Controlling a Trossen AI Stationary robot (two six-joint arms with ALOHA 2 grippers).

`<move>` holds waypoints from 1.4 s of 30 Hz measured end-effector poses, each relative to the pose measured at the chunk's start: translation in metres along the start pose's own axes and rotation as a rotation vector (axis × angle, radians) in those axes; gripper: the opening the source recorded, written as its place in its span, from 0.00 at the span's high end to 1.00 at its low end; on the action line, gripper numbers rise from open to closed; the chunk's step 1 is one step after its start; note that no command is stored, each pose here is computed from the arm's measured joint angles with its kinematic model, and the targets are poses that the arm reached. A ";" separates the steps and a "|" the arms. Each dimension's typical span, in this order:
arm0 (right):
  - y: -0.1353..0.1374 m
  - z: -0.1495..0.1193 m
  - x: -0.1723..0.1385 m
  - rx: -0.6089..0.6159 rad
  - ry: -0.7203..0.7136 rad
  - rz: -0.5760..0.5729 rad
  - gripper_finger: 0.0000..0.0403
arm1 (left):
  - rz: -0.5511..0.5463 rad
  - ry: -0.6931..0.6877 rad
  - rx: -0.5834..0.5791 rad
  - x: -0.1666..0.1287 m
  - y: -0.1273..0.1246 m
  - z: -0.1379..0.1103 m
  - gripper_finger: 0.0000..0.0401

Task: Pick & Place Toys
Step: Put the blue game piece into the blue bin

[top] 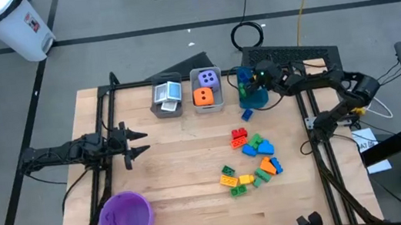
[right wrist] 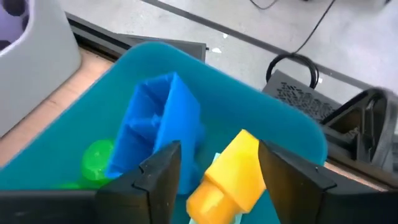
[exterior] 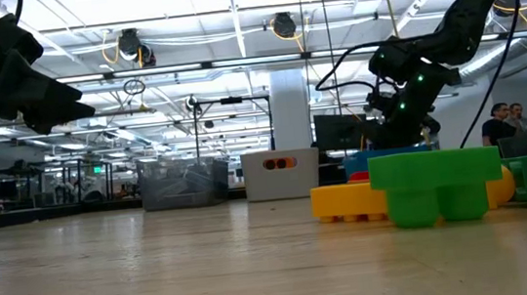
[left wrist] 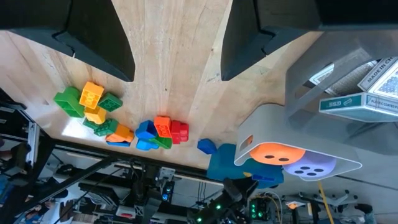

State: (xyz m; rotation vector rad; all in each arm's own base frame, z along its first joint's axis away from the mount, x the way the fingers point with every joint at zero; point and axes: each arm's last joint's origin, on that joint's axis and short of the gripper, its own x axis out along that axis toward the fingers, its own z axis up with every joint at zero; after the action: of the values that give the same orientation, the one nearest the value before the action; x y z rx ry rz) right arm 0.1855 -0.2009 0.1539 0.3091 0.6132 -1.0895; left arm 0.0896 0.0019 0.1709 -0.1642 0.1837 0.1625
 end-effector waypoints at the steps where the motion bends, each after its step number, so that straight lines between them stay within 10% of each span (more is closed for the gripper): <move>1: 0.000 0.001 -0.002 -0.007 -0.009 0.003 0.47 | 0.000 0.000 0.000 0.000 0.000 0.000 0.39; 18: 0.059 0.019 -0.093 -0.188 -0.245 0.311 0.46 | 0.000 0.000 0.000 0.000 0.000 0.000 0.39; 37: 0.109 -0.049 -0.138 -0.581 -0.137 0.581 0.48 | 0.000 0.000 0.000 0.000 0.000 0.000 0.39; 42: 0.106 -0.053 -0.136 -0.516 -0.025 0.625 0.47 | 0.000 0.000 0.000 0.000 0.000 0.000 0.39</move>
State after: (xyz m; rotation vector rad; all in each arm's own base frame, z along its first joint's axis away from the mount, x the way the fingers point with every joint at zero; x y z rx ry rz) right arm 0.2205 -0.0268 0.1875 0.0253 0.6899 -0.3140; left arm 0.0896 0.0019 0.1709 -0.1643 0.1837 0.1629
